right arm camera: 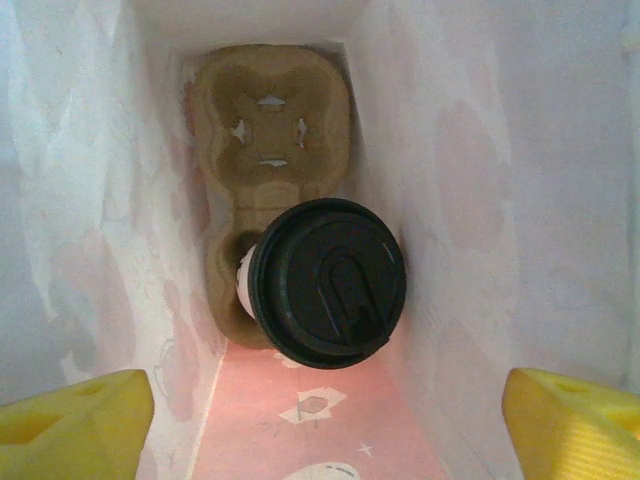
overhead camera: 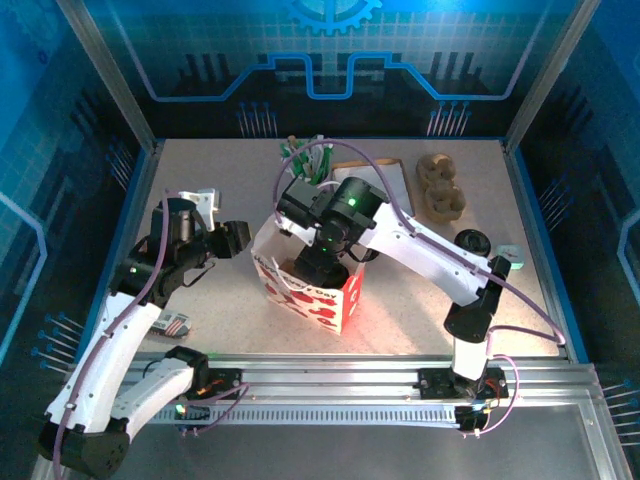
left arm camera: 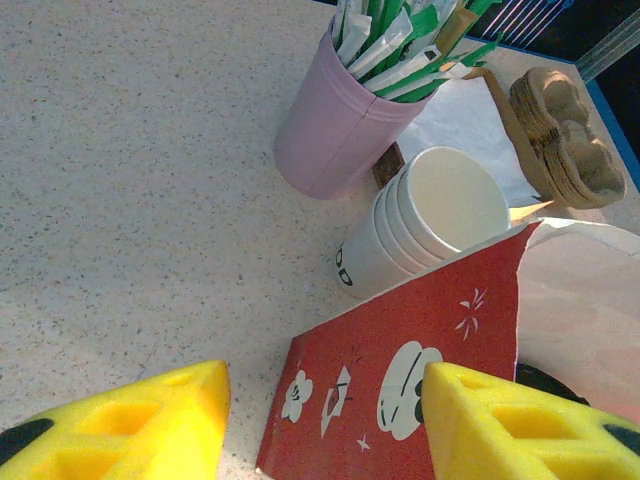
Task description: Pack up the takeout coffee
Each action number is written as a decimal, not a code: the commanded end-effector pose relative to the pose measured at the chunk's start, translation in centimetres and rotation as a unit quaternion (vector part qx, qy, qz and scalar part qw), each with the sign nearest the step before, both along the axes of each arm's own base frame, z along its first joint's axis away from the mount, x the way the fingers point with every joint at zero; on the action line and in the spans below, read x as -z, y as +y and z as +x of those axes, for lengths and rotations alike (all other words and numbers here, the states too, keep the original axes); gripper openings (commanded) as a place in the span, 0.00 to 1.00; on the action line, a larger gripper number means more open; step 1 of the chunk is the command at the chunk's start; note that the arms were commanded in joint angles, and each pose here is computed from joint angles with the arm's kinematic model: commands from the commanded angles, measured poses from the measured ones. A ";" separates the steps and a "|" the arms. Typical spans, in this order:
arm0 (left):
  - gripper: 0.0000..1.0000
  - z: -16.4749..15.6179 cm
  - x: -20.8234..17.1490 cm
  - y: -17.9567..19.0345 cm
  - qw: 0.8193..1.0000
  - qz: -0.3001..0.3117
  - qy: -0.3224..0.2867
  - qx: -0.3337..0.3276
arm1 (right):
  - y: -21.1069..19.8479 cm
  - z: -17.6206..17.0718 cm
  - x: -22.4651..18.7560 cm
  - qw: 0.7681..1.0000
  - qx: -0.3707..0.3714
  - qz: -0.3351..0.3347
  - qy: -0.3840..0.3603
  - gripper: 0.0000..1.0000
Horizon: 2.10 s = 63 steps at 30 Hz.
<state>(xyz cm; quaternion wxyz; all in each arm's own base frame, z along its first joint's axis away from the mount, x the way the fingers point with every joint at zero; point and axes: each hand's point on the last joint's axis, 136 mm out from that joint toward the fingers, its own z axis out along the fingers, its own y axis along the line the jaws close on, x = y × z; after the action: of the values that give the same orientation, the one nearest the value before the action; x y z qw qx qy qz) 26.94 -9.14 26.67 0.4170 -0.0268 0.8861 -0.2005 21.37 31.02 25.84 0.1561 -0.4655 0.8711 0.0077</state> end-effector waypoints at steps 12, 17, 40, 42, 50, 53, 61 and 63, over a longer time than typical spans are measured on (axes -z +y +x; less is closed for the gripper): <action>0.54 -0.1 0.1 0.3 1.000 0.007 -0.008 0.000 | -1.6 -0.6 -3.3 0.999 0.009 0.029 -0.024 0.55; 0.54 0.0 0.0 0.3 1.000 0.007 -0.009 0.000 | -2.2 -0.8 -2.7 1.000 0.014 0.024 -0.014 0.30; 0.54 -0.1 0.0 0.2 1.000 0.006 -0.011 0.001 | -2.0 -1.4 3.4 0.998 0.018 0.012 0.061 0.00; 0.54 0.0 0.0 0.2 1.000 0.006 -0.010 0.002 | -2.0 -1.4 3.9 0.998 0.020 0.008 0.064 0.00; 0.54 -0.1 0.1 0.3 1.000 0.007 -0.011 0.000 | -2.0 -1.3 4.4 0.998 0.021 0.011 0.066 0.00; 0.54 -0.1 0.1 0.3 1.000 0.008 -0.011 0.000 | -2.1 -1.3 4.8 0.997 0.023 0.010 0.069 0.00; 0.54 -0.1 0.2 0.4 1.000 0.010 -0.010 -0.001 | -2.1 -1.4 5.7 0.997 0.024 0.009 0.078 0.00; 0.54 -0.1 0.1 0.4 1.000 0.010 -0.010 -0.002 | -2.1 -1.4 6.0 0.996 0.025 0.010 0.080 0.00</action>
<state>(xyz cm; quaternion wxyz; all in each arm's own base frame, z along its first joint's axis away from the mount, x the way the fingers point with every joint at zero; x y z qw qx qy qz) 26.80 -9.10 26.53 0.4170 -0.0267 0.8862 -0.2003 20.12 29.19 19.49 0.0874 -0.4473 0.8894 0.0369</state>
